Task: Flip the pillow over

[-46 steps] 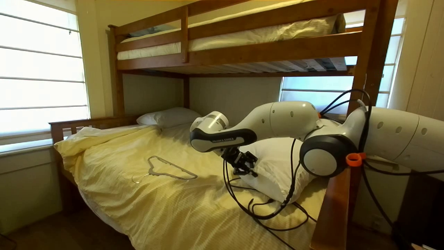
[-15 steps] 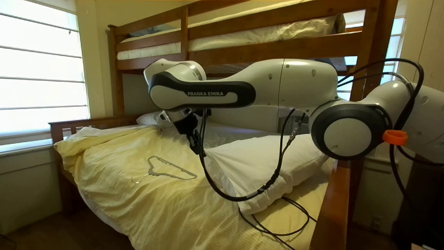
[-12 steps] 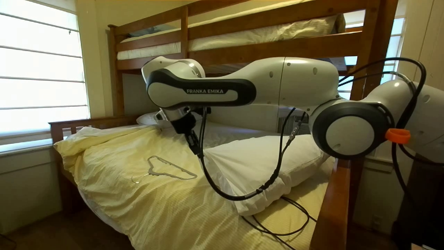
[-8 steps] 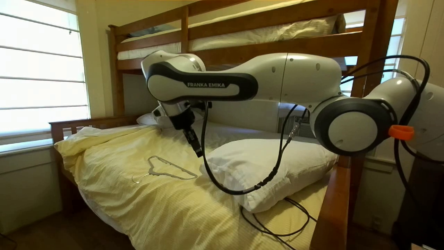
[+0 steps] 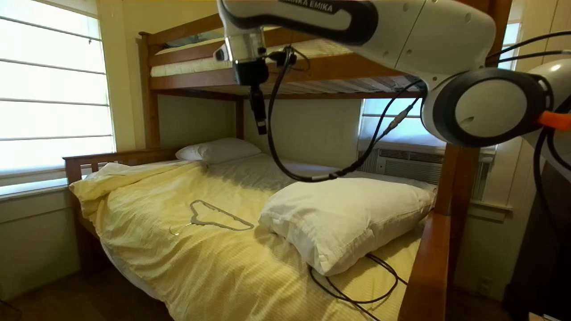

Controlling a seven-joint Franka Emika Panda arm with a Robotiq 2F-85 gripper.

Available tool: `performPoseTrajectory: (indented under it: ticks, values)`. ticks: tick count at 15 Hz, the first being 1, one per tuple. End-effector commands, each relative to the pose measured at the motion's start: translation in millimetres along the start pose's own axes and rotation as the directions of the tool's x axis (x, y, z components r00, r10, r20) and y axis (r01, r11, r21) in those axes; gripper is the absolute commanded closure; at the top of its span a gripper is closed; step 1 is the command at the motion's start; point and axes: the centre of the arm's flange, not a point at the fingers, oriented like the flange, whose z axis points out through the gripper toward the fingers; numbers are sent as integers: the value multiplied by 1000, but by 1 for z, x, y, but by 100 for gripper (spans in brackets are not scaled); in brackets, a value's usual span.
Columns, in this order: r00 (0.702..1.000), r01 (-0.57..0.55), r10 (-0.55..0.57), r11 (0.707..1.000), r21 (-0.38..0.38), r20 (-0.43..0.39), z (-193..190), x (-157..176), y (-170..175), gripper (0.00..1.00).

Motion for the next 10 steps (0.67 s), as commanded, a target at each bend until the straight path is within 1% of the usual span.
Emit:
performPoseTrajectory:
  ticks: [1, 2, 4, 5, 6, 7, 8, 10]
  values:
    - [985, -173, 173, 983, 54, 6, -38, -74, -17, 0]
    - [976, -216, 216, 975, 60, 3, -48, -90, -18, 0]
    - [959, -282, 282, 958, 48, -4, -65, -122, -19, 0]
    - [955, -295, 295, 955, 22, -10, -73, -137, -20, 0]
    - [962, -273, 273, 961, -35, -12, -76, -148, -20, 0]
    - [963, -267, 267, 964, 10, -19, -97, -102, 8, 0]
    - [961, -276, 276, 961, -4, -28, -105, -112, 10, 0]
    - [959, -283, 282, 959, -12, -35, -112, -119, 11, 0]
